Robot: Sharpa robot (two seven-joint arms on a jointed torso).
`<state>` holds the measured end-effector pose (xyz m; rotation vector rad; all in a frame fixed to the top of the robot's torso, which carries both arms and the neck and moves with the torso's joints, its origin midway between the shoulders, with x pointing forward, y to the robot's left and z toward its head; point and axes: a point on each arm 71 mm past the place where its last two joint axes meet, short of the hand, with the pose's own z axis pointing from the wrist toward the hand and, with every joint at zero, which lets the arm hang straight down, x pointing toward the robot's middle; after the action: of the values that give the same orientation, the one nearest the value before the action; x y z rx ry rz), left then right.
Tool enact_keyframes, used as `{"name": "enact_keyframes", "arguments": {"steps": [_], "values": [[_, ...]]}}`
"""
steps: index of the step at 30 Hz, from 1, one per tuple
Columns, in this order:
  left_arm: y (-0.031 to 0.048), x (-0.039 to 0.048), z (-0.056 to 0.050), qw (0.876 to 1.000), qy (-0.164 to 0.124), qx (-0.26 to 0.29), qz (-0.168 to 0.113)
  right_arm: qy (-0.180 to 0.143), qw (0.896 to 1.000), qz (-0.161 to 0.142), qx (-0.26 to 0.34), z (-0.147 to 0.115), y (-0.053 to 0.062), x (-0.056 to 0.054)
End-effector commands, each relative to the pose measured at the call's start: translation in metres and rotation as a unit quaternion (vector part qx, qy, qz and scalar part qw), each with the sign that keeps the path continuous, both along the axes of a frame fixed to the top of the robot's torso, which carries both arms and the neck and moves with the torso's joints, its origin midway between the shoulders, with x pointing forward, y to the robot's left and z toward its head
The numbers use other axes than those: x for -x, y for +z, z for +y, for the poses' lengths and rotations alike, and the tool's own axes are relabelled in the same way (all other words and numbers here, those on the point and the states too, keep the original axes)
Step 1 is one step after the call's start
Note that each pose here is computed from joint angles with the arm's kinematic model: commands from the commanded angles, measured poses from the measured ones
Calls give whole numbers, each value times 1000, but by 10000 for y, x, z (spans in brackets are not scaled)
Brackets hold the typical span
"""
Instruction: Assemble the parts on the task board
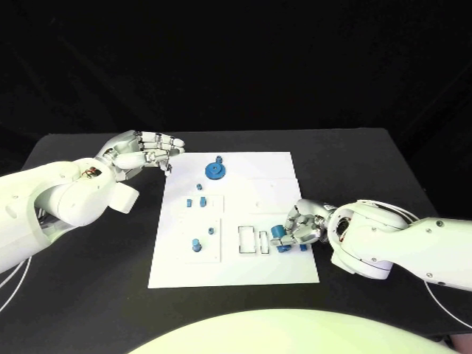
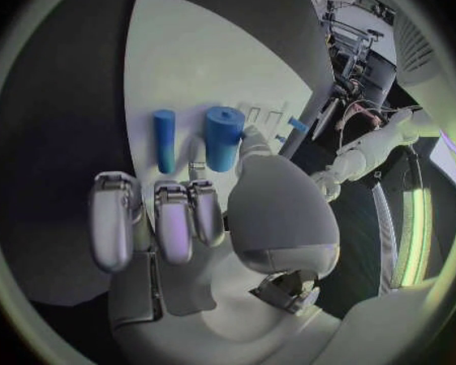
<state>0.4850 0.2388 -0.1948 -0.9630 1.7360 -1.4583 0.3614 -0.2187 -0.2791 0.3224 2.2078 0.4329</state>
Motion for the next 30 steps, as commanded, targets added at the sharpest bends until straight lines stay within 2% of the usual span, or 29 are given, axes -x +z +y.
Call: {"name": "enact_keyframes", "arguments": {"steps": [1, 8, 12, 17, 20, 24, 30], "values": [[6, 8, -21, 1000, -9, 5, 2, -4, 1000, 17, 2, 10, -75, 64], [4, 6, -18, 1000, -9, 4, 2, -26, 999, 19, -38, 39, -20, 103], [3, 5, -18, 1000, -9, 4, 2, -33, 998, 10, -58, 61, 91, 98], [1, 3, -26, 1000, -9, 3, 2, -34, 996, -6, -78, 100, 288, 61], [1, 2, -30, 1000, -10, 4, 2, -31, 996, -6, -84, 132, 339, 54], [1, 3, -34, 1000, -10, 4, 2, -23, 996, 5, -89, 210, 345, 43], [1, 3, -40, 1000, -11, 4, 3, -4, 996, 27, -90, 361, 278, 33]]}}
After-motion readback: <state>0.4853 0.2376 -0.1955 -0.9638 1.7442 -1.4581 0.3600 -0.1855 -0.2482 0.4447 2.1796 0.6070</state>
